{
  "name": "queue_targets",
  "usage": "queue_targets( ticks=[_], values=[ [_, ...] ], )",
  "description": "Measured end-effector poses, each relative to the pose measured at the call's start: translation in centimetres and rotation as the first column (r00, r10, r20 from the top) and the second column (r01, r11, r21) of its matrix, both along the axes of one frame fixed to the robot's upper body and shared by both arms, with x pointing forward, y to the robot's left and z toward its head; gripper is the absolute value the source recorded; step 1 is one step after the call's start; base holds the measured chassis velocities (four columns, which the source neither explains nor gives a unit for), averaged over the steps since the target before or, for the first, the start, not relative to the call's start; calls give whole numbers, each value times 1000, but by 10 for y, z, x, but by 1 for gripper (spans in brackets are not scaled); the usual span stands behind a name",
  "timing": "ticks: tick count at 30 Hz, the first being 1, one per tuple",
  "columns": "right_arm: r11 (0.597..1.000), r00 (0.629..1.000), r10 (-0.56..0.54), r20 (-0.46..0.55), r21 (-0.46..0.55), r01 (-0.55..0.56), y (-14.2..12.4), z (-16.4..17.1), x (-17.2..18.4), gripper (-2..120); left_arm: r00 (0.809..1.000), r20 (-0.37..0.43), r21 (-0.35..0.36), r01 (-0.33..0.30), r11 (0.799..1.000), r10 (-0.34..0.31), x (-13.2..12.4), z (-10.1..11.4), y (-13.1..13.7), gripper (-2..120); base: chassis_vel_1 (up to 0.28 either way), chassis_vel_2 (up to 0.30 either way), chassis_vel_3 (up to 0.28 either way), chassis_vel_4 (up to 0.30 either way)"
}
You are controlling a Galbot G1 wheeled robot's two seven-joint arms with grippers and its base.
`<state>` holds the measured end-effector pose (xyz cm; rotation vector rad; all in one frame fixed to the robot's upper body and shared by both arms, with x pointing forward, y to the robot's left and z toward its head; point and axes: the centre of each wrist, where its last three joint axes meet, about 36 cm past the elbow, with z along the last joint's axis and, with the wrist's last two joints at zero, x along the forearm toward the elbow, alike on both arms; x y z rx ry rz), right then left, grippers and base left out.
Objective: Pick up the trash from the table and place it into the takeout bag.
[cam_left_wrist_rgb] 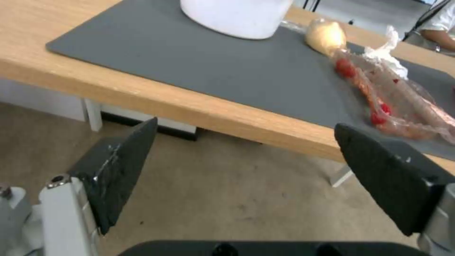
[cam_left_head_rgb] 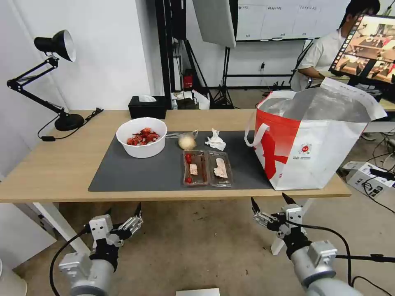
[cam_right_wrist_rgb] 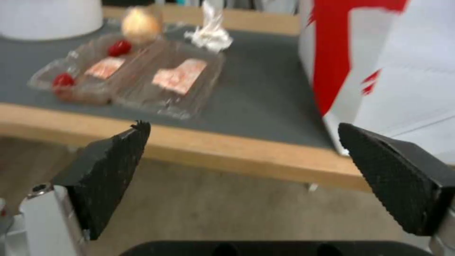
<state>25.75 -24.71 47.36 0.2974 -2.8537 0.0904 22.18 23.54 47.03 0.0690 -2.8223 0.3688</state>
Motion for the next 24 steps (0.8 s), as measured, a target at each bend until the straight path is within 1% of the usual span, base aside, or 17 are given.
queue_targets(
  ticks=[1, 4, 7, 24],
  values=[
    [1000, 1000, 0, 0, 0, 0, 0, 0, 0, 100, 1000, 0, 0, 0, 1000, 0, 0, 0, 0, 100, 0, 0, 0, 0],
    [999, 997, 43, -67, 2, -43, -4, 10, 7, 100, 1000, 1, 0, 1, 1000, -1, 0, 0, 0, 100, 0, 0, 0, 0],
    [999, 996, 50, -79, 9, -49, -4, 11, 7, 100, 1000, 2, 2, 0, 1000, 0, 0, 0, 0, 100, 0, 0, 0, 0],
    [998, 997, 60, -43, 21, -59, -2, 8, 9, 100, 1000, 21, 9, 3, 1000, -3, -1, 1, 1, 100, 0, 0, 0, 0]
  ],
)
